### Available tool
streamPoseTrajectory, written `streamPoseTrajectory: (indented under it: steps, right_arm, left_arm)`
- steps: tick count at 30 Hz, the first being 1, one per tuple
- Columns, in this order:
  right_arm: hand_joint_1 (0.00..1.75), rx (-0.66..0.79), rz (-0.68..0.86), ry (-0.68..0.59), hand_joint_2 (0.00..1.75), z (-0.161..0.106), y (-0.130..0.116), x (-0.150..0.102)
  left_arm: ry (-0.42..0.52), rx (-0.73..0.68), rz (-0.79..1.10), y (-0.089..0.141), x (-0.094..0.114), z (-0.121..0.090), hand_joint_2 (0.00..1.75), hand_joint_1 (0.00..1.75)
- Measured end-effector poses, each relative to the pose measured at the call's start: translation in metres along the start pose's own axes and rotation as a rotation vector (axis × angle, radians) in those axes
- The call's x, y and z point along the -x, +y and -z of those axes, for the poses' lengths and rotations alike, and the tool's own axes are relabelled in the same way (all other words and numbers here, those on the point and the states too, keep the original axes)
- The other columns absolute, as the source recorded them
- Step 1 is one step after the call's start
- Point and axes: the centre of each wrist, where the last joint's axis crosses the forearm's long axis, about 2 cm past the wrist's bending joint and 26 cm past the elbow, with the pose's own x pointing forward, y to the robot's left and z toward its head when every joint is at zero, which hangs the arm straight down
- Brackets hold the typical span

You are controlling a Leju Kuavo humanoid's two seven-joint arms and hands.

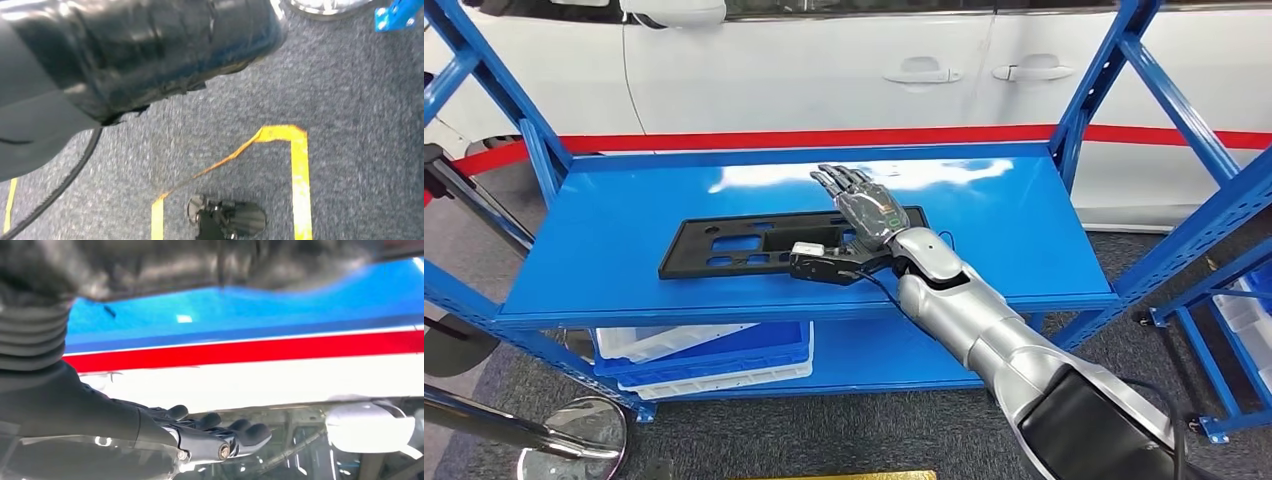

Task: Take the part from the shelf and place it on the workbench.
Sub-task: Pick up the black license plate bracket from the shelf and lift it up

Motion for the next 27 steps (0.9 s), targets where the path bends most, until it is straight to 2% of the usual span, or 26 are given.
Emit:
streamPoseTrajectory:
  steps: [7, 15, 21, 27]
  right_arm:
    - [0.00, -0.014, 0.019, -0.024, 1.75, -0.003, 0.009, -0.004]
    - [0.00, -0.021, 0.112, -0.088, 1.75, -0.001, 0.022, -0.033]
    - [0.00, -0.040, 0.211, -0.137, 1.75, -0.007, 0.044, -0.060]
    - [0.00, -0.039, 0.255, -0.171, 1.75, -0.007, 0.047, -0.078]
  left_arm:
    - [0.002, 0.007, 0.003, -0.003, 0.000, -0.001, 0.00, 0.00]
    - [0.005, 0.020, 0.007, -0.008, -0.001, -0.003, 0.00, 0.00]
    - [0.012, 0.022, 0.008, -0.008, 0.000, -0.003, 0.00, 0.00]
    - [0.011, 0.022, 0.007, -0.008, -0.001, -0.003, 0.00, 0.00]
